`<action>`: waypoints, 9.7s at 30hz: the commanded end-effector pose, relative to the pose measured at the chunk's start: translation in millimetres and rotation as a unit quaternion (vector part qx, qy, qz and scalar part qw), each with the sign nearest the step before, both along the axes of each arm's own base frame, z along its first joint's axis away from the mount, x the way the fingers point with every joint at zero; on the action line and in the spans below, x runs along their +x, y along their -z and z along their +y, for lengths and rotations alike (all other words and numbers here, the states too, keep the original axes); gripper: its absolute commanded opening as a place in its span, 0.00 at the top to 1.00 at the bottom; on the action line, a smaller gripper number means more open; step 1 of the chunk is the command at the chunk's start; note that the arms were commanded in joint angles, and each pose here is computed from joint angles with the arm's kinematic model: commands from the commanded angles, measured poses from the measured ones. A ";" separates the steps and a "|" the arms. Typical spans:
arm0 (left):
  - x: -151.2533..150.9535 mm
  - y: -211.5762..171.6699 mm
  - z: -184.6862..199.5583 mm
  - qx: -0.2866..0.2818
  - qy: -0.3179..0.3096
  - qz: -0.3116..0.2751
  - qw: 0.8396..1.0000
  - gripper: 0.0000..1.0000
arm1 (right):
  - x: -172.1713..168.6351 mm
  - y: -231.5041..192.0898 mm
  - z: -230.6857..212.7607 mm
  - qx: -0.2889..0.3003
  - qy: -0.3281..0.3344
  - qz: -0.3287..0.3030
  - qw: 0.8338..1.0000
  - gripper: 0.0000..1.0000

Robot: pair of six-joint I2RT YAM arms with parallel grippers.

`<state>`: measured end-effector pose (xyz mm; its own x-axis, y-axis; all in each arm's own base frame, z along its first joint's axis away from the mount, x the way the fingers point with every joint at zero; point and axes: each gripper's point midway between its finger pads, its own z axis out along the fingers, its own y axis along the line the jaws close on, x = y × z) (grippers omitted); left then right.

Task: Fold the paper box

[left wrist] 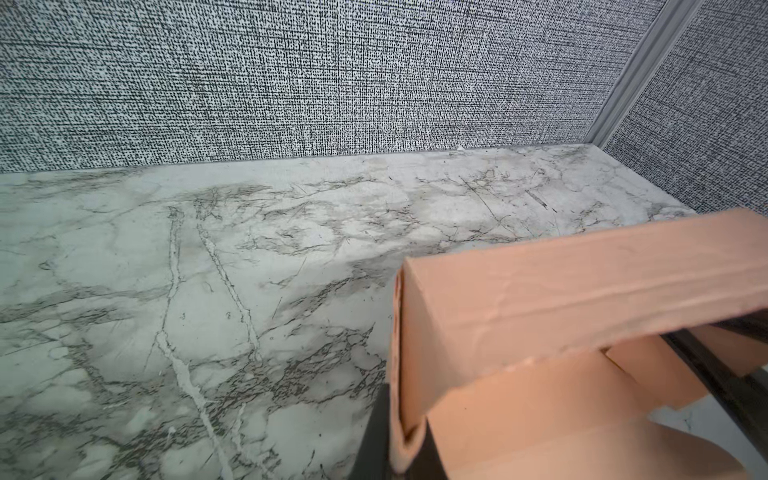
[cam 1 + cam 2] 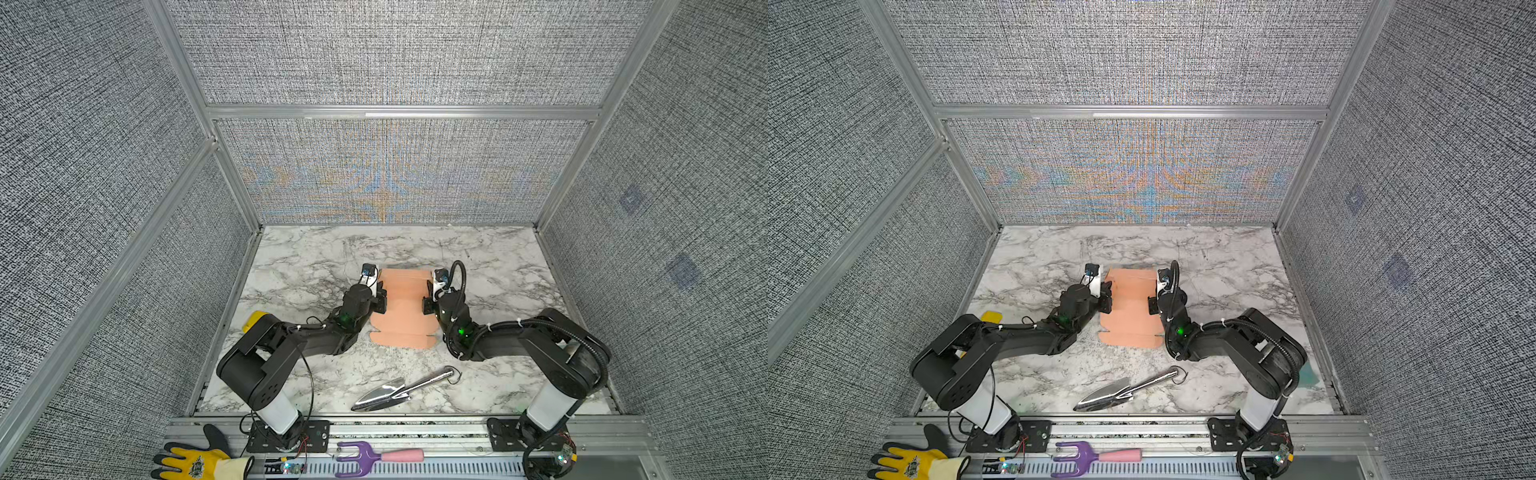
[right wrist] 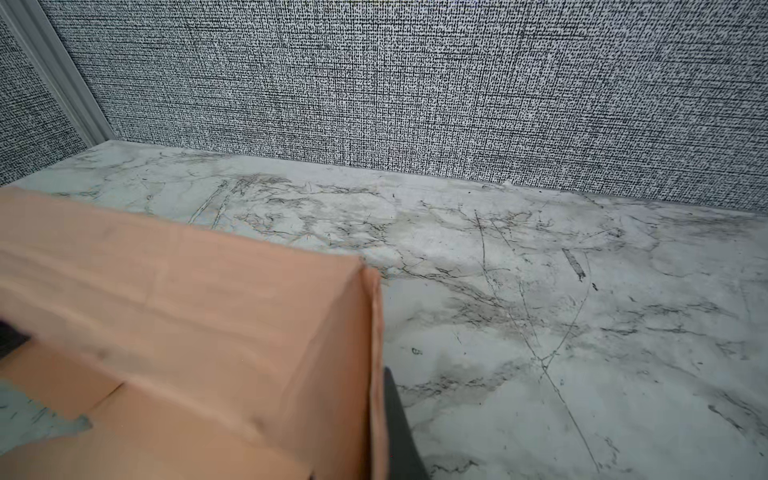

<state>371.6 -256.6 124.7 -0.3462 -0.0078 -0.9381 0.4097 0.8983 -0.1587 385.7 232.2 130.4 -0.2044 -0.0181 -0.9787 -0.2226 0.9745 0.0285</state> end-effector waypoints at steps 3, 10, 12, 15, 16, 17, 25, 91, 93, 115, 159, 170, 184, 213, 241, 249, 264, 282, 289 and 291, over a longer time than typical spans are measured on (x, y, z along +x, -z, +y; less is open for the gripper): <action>7.4 -12.8 1.8 -0.012 -0.014 -0.037 0.999 1.00 | -6.4 -9.2 8.7 0.019 -0.033 -0.008 0.999 0.55; 11.9 -8.2 -0.3 -0.010 -0.019 -0.036 0.999 1.00 | -26.7 -13.3 -1.7 0.015 -0.049 0.010 0.999 0.33; 12.4 -6.3 -0.5 -0.010 -0.019 -0.035 0.999 1.00 | -33.8 -17.2 -5.2 0.016 -0.055 0.015 0.998 0.33; 13.4 -5.5 -2.1 -0.009 -0.019 -0.036 0.999 1.00 | -43.7 -26.4 -6.2 0.021 -0.071 0.025 0.997 0.33; 13.9 -5.0 -2.1 -0.008 -0.019 -0.036 0.999 1.00 | -46.8 -31.6 -5.5 0.025 -0.078 0.026 0.996 0.33; 14.5 -5.0 -2.6 -0.008 -0.019 -0.037 0.999 1.00 | -49.3 -36.7 -4.9 0.030 -0.084 0.026 0.996 0.33; 15.4 -0.6 -5.3 -0.006 -0.016 -0.034 0.999 1.00 | -35.4 -84.8 11.8 0.047 -0.097 0.047 0.993 0.36; -1.8 38.3 -3.0 0.002 0.009 -0.044 0.999 0.92 | 4.7 -39.1 105.5 -0.017 -0.211 0.059 0.976 0.58; -2.6 39.2 -3.0 0.000 0.010 -0.046 0.999 0.92 | 10.6 -39.5 104.5 -0.015 -0.205 0.065 0.977 0.58; -6.4 44.3 -6.0 -0.006 0.024 -0.052 0.998 0.87 | 13.2 24.4 115.6 -0.047 -0.208 0.127 0.969 0.67; 3.9 53.9 -5.9 0.016 0.003 -0.020 1.000 1.00 | -44.5 -30.4 -16.7 0.068 -0.146 0.069 0.985 0.65; 5.3 52.6 -14.1 0.014 0.017 -0.013 1.000 1.00 | -93.0 7.1 -31.0 0.052 -0.205 0.081 0.974 0.49; 3.7 50.9 -13.4 0.014 0.019 -0.011 1.000 1.00 | -52.9 32.2 -6.5 0.013 -0.221 0.072 0.973 0.56; 2.2 47.9 -15.1 0.006 0.023 -0.011 1.000 1.00 | -23.4 42.0 -4.2 -0.056 -0.099 0.043 0.993 0.65; -1.0 42.3 -19.7 -0.026 -0.004 0.036 0.999 1.00 | -3.0 40.3 -6.2 -0.045 -0.031 0.074 0.996 1.00; -2.7 43.6 -22.6 -0.012 -0.015 0.105 0.994 1.00 | -6.5 39.3 -1.9 -0.032 -0.023 0.151 0.988 1.00; -8.2 58.4 -15.0 0.005 -0.036 0.155 0.987 1.00 | -18.7 52.5 -11.0 -0.023 -0.029 0.186 0.982 0.68; -8.6 55.4 -23.2 0.008 -0.015 0.157 0.987 1.00 | -6.9 53.7 -15.3 0.002 -0.076 0.161 0.984 0.68; -8.0 53.1 -25.5 0.010 -0.010 0.159 0.987 1.00 | 0.9 47.0 -16.3 0.000 -0.073 0.154 0.985 0.69; -8.3 52.5 -25.9 0.011 -0.009 0.159 0.987 1.00 | 3.3 45.0 -16.6 -0.002 -0.069 0.152 0.986 0.74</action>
<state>367.9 -282.4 77.7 -0.6022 -0.0268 -0.7979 0.3146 0.9106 -0.2681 384.0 214.0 77.3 -0.5067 -0.0773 -0.8587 -0.3360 0.9349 0.1142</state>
